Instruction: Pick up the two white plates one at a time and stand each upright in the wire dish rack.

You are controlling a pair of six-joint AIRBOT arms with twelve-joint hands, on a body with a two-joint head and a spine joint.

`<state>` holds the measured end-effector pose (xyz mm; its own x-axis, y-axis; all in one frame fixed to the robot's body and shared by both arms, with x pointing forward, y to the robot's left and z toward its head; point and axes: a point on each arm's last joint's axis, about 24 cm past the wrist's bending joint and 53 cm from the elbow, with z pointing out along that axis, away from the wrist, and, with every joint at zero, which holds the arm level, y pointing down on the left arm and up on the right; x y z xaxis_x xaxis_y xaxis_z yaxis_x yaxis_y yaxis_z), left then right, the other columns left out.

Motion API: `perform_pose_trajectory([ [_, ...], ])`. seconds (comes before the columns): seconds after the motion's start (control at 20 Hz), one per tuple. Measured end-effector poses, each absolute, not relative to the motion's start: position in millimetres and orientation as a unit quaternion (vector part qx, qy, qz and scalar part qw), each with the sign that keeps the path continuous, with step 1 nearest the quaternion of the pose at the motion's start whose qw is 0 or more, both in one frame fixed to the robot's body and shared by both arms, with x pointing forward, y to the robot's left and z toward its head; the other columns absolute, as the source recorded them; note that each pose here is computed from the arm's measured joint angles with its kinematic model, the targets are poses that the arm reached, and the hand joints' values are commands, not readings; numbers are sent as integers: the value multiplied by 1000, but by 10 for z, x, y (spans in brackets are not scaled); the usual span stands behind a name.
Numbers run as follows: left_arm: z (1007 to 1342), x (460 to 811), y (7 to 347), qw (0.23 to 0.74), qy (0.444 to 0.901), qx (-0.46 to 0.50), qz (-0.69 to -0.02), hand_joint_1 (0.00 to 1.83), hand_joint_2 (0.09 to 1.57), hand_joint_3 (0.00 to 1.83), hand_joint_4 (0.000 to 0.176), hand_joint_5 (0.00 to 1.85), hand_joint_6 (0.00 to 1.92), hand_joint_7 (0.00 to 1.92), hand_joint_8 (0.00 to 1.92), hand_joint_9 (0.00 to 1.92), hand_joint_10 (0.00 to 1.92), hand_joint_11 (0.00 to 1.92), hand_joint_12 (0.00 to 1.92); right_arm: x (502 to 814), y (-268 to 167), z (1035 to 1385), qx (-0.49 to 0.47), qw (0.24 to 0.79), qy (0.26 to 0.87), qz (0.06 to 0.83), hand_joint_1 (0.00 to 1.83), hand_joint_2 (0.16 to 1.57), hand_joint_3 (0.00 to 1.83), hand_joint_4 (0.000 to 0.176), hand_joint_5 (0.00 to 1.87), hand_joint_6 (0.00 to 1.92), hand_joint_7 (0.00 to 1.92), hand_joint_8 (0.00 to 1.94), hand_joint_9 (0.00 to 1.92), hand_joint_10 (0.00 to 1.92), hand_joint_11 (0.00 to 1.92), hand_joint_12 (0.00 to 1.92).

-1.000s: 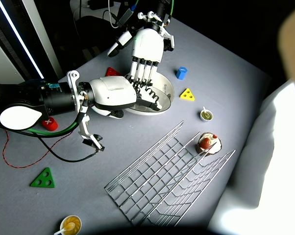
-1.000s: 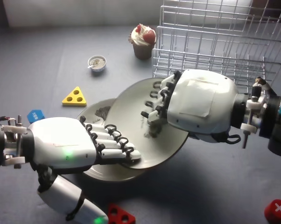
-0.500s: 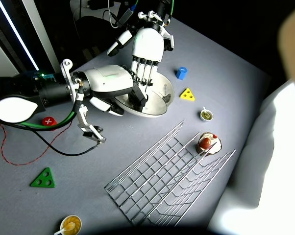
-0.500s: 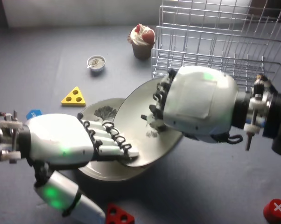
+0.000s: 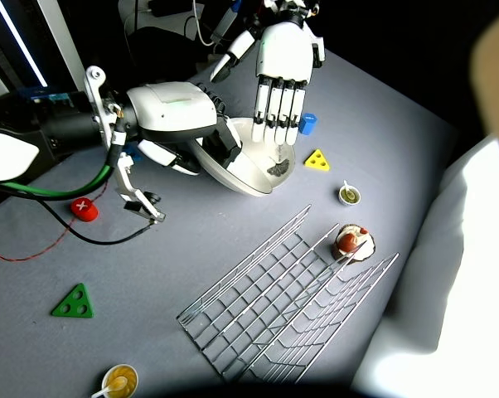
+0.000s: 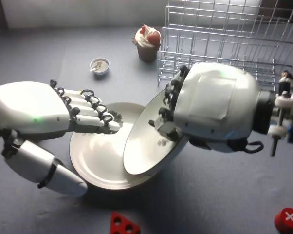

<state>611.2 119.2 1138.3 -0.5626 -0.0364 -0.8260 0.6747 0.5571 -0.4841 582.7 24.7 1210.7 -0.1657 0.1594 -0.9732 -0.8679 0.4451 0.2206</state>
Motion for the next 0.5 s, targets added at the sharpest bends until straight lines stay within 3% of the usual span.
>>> perform_pose_trajectory([
  [0.15, 11433, 6244, 1395, 435, 778, 197, -408, 0, 974, 1, 0, 125, 0, 147, 0, 131, 0, 130, 0, 5926, 114, 12288, -241, 570, 634, 464, 1504, 1010, 0, 0, 1087, 779, 1341, 39, 1300, 392, 995, 1311],
  [0.25, 11461, 6311, 1484, 442, 779, 188, -403, 0, 969, 0, 0, 120, 0, 141, 0, 125, 0, 125, 0, 5996, 22, 12354, -209, 558, 645, 478, 1501, 1019, 1, 0, 1061, 843, 1351, 26, 1217, 514, 982, 1324],
  [0.4, 11497, 6349, 1605, 449, 782, 182, -392, 0, 970, 0, 0, 151, 10, 185, 15, 169, 15, 177, 22, 6067, -54, 12464, -182, 552, 650, 490, 1506, 1004, 0, 0, 1063, 766, 1352, 80, 1373, 236, 1014, 1287],
  [0.5, 11530, 6365, 1705, 455, 784, 178, -383, 0, 968, 0, 0, 125, 0, 153, 0, 130, 0, 131, 3, 6124, -118, 12585, -157, 548, 650, 502, 1504, 1021, 0, 0, 1014, 823, 1258, 264, 1296, 423, 985, 1334],
])
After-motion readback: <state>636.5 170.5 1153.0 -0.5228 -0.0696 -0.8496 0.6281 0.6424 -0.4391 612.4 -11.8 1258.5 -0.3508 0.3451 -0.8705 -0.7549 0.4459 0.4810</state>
